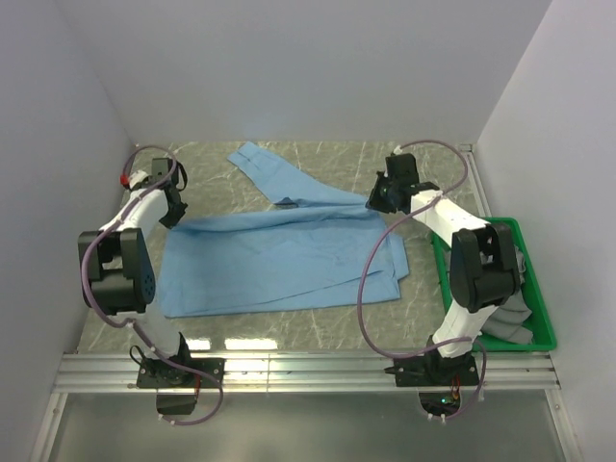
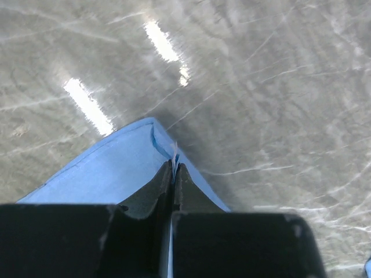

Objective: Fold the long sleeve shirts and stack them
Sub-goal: Fold the shirt

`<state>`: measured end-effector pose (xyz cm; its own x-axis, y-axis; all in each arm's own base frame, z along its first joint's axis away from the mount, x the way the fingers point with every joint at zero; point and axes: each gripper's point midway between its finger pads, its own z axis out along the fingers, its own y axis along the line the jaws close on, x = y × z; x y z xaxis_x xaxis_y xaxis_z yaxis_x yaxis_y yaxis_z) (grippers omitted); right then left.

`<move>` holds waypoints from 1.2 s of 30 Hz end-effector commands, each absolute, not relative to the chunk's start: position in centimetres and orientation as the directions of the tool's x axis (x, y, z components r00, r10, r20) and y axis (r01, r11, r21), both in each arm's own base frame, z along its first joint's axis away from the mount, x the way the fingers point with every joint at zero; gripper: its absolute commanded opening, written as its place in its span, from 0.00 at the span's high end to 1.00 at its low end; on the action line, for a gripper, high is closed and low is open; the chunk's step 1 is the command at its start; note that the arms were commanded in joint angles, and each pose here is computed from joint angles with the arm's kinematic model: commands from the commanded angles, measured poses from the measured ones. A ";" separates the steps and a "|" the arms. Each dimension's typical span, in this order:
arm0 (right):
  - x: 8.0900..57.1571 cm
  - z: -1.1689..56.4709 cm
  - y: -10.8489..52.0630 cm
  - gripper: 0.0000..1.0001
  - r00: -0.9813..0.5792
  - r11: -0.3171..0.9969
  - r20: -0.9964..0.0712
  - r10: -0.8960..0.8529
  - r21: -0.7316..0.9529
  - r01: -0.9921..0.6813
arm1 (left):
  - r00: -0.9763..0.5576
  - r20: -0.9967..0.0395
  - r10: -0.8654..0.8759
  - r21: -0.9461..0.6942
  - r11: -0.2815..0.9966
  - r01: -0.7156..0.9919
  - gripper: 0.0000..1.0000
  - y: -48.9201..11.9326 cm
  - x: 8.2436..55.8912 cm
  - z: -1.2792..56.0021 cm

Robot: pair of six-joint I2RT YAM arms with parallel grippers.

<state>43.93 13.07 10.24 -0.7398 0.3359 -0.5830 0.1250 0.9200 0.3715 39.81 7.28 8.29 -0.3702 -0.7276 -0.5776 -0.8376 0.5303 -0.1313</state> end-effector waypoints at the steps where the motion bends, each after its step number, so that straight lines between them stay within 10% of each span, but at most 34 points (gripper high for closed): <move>1: 44.0 11.5 12.1 1.00 -0.682 0.893 -0.606 0.409 0.420 0.162 | -0.298 -0.621 -0.725 -0.144 0.480 -0.865 0.99 8.8 38.5 8.6; 10: 40.6 7.9 12.5 0.96 -0.730 0.867 -0.518 0.446 0.452 0.209 | -0.250 -0.599 -0.760 -0.176 0.430 -0.885 0.82 8.2 35.2 6.6; 23: 39.1 10.8 13.8 0.49 -0.753 0.970 -0.628 0.197 0.234 0.058 | -0.290 -0.613 -0.735 -0.249 0.528 -0.812 0.06 6.9 33.2 10.1; 36: 42.8 12.3 19.0 0.52 -0.723 0.963 -0.671 0.166 0.267 -0.026 | -0.433 -0.579 -0.691 -0.297 0.673 -0.677 0.19 1.9 37.9 12.3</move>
<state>41.62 18.46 11.96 -0.7420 0.1457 -0.6543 -0.0465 0.9625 0.2671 36.45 4.25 12.29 -0.3758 -0.7047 -0.6018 -0.7267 0.6270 -0.2805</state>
